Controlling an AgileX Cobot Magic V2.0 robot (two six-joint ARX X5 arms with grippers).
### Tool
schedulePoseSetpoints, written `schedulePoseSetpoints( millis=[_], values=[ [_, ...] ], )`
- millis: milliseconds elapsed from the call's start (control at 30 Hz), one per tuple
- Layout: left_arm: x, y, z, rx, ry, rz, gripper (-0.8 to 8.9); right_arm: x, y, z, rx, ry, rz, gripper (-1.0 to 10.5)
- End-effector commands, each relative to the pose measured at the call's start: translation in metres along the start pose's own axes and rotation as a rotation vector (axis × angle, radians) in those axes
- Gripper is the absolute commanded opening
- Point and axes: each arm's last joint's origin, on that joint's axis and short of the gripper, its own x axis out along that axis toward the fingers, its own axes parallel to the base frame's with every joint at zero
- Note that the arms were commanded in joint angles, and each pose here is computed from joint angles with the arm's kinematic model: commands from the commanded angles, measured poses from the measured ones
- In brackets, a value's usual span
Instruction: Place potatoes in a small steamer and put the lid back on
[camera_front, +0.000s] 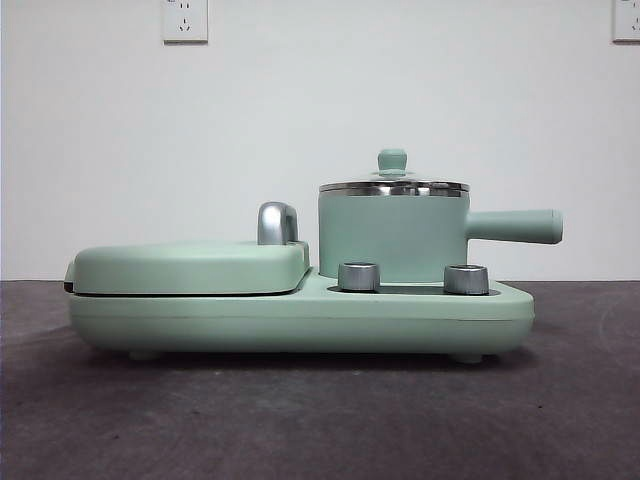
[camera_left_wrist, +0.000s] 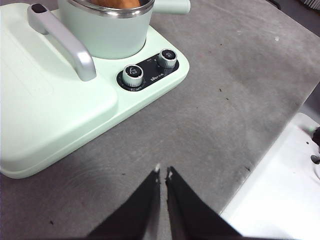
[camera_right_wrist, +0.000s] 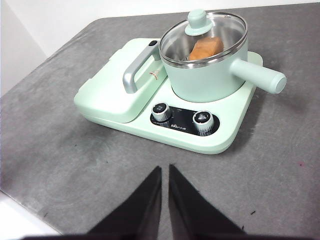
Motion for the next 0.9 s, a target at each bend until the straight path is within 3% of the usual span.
schedulePoseSetpoints(
  millis=[33, 433, 633, 767, 900],
  values=[
    [-0.001, -0.001, 0.003, 0.000, -0.010, -0.013, 0.21, -0.001, 0.001, 0.002, -0.015, -0.013, 0.008, 0.2],
    [-0.007, 0.002, -0.001, 0.001, -0.076, 0.012, 0.18, -0.001, 0.001, 0.002, -0.015, -0.013, 0.008, 0.2],
    [0.012, 0.029, -0.028, -0.042, -0.293, 0.147, 0.20, -0.001, 0.001, 0.002, -0.015, -0.013, 0.008, 0.2],
    [0.026, 0.052, -0.064, -0.105, -0.479, 0.267, 0.20, -0.001, 0.001, 0.002, -0.015, -0.013, 0.008, 0.2],
    [0.034, 0.067, -0.102, -0.142, -0.508, 0.382, 0.20, -0.001, 0.001, 0.002, -0.015, -0.013, 0.008, 0.2]
  ],
)
